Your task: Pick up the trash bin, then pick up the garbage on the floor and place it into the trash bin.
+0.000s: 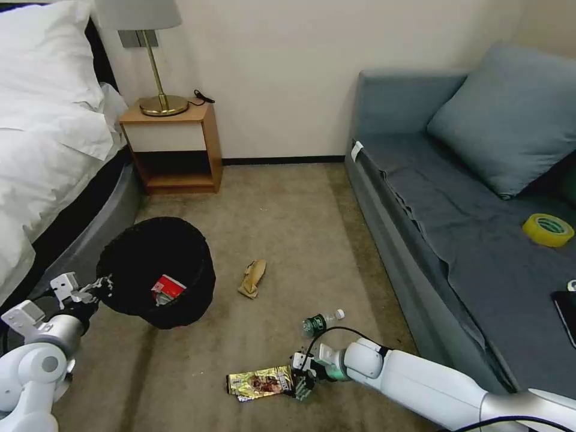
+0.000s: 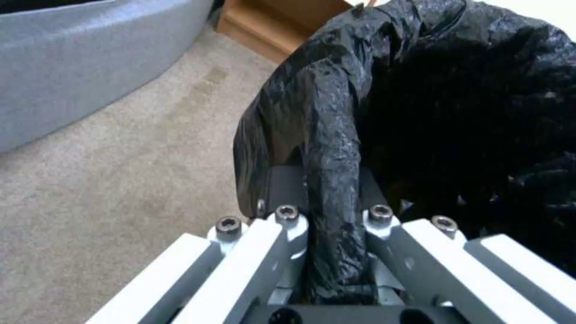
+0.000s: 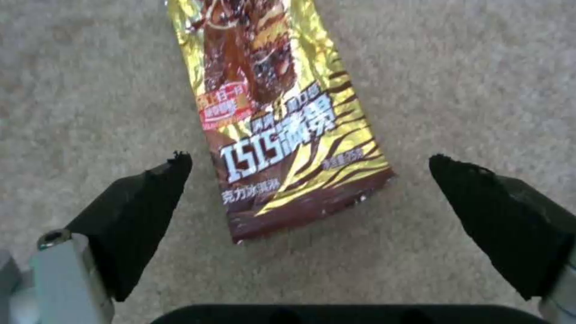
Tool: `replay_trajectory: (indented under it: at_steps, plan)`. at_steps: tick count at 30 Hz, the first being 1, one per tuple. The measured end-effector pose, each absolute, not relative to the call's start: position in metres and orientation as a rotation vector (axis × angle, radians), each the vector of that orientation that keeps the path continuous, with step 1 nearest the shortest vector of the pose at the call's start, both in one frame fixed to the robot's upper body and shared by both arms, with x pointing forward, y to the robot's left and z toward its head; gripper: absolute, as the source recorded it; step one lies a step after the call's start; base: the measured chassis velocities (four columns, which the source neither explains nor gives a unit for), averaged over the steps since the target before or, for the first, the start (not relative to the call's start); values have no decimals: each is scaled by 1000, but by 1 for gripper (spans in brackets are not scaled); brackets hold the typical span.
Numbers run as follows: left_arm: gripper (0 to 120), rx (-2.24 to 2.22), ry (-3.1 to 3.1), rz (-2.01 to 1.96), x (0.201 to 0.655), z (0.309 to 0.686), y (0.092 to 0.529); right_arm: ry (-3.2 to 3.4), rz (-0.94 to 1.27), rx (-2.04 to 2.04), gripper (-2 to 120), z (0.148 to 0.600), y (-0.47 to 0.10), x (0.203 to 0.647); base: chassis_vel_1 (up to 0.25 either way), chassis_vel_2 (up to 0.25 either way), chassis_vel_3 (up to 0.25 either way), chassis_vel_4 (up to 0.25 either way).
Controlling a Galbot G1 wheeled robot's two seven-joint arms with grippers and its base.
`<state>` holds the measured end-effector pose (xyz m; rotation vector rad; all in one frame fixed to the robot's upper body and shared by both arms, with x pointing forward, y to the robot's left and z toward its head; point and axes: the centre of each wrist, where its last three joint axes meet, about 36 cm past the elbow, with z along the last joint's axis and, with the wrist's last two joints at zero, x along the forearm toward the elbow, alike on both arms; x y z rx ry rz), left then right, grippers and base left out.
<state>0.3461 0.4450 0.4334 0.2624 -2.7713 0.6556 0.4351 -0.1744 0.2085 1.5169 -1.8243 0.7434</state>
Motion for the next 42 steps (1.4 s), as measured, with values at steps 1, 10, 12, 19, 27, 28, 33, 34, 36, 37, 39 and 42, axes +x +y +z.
replay_trajectory:
  at_steps: [1,10,12,19,27,28,33,34,36,37,39,42]
  plan:
    - [4,265,-2771,657,346,432,446,-1825,752,1520,100,208,-173,435,0,0,0,0]
    - [4,269,-2765,667,347,426,447,-1824,835,1546,100,192,-163,427,0,0,0,0]
    - [4,273,-2764,665,347,425,449,-1839,855,1555,100,185,-159,427,0,0,0,0]
    - [4,274,-2767,657,348,425,452,-1901,872,1569,100,173,-145,433,0,0,0,0]
    - [4,267,-2767,657,350,423,450,-1985,885,1517,100,168,-143,442,0,0,0,0]
    - [4,266,-2767,657,350,423,450,-1994,885,1512,100,168,-143,442,0,0,0,0]
    - [4,264,-2770,656,350,423,449,-2007,879,1511,100,167,-145,442,0,0,0,0]
    - [4,264,-2770,656,350,423,449,-2007,879,1511,100,167,-145,442,0,0,0,0]
    - [4,262,-2769,656,350,422,449,-2020,876,1517,93,166,-146,443,0,0,0,0]
    - [4,262,-2769,656,350,422,449,-2020,876,1517,93,166,-146,443,0,0,0,0]
    - [4,261,-2769,655,350,422,449,-2019,877,1525,87,166,-146,443,0,0,0,0]
    - [4,262,-2770,653,349,423,449,-2023,881,1534,77,164,-144,444,0,0,0,0]
